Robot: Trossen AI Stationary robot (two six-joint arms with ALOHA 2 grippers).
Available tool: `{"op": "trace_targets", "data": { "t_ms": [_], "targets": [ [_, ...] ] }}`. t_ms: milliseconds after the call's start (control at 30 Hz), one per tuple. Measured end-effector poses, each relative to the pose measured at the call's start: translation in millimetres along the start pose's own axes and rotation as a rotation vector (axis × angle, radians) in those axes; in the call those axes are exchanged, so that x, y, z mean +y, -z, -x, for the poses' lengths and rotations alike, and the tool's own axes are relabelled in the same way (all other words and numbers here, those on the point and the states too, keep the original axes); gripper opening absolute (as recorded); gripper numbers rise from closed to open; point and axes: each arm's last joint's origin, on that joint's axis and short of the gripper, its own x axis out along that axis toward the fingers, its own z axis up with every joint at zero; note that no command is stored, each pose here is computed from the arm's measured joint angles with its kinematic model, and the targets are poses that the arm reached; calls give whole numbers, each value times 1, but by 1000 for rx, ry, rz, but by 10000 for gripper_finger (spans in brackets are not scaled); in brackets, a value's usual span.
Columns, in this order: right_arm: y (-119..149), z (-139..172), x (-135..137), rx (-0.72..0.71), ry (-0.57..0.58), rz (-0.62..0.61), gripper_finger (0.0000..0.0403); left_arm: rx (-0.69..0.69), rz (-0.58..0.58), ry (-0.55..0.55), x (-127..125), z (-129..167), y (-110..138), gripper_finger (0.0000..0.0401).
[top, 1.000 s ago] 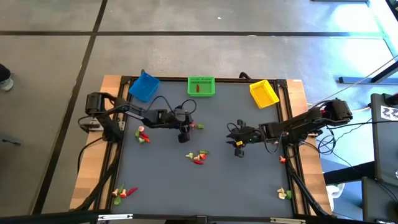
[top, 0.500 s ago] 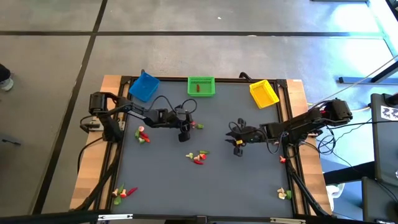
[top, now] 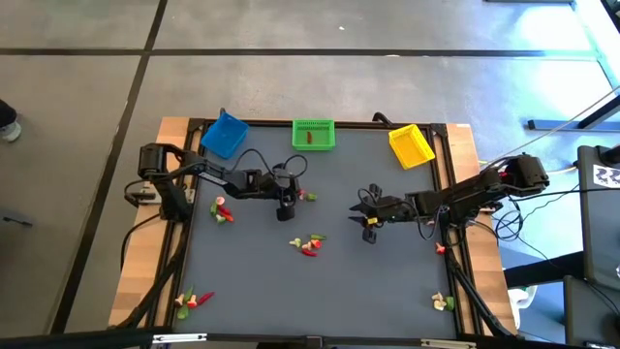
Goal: Sort produce into baskets
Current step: Put the red mushroom into the blue bin
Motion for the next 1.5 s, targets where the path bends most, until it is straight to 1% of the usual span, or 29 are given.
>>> {"op": "trace_targets", "data": {
  "t_ms": [133,367,500,733,967,1233,1300,1500],
  "targets": [
    [0,0,0,-3,14,0,136,1,-35,0,0,0,0,25],
    [0,0,-1,-5,24,-2,136,-9,-36,1,1,9,-4,34],
    [1,0,-1,9,27,-8,136,-51,-26,-4,5,23,-14,34],
    [3,0,-1,25,30,-12,136,-60,26,-4,10,49,-23,35],
    [3,0,-1,26,30,-13,136,-63,118,-8,16,77,-28,35],
    [2,0,-1,22,30,-14,136,-88,114,-11,22,107,-32,35],
    [2,0,-1,20,30,-15,136,-97,128,-15,23,113,-33,35],
    [2,0,-1,17,29,-17,136,-120,174,-90,27,126,-34,35]
  ]
}}
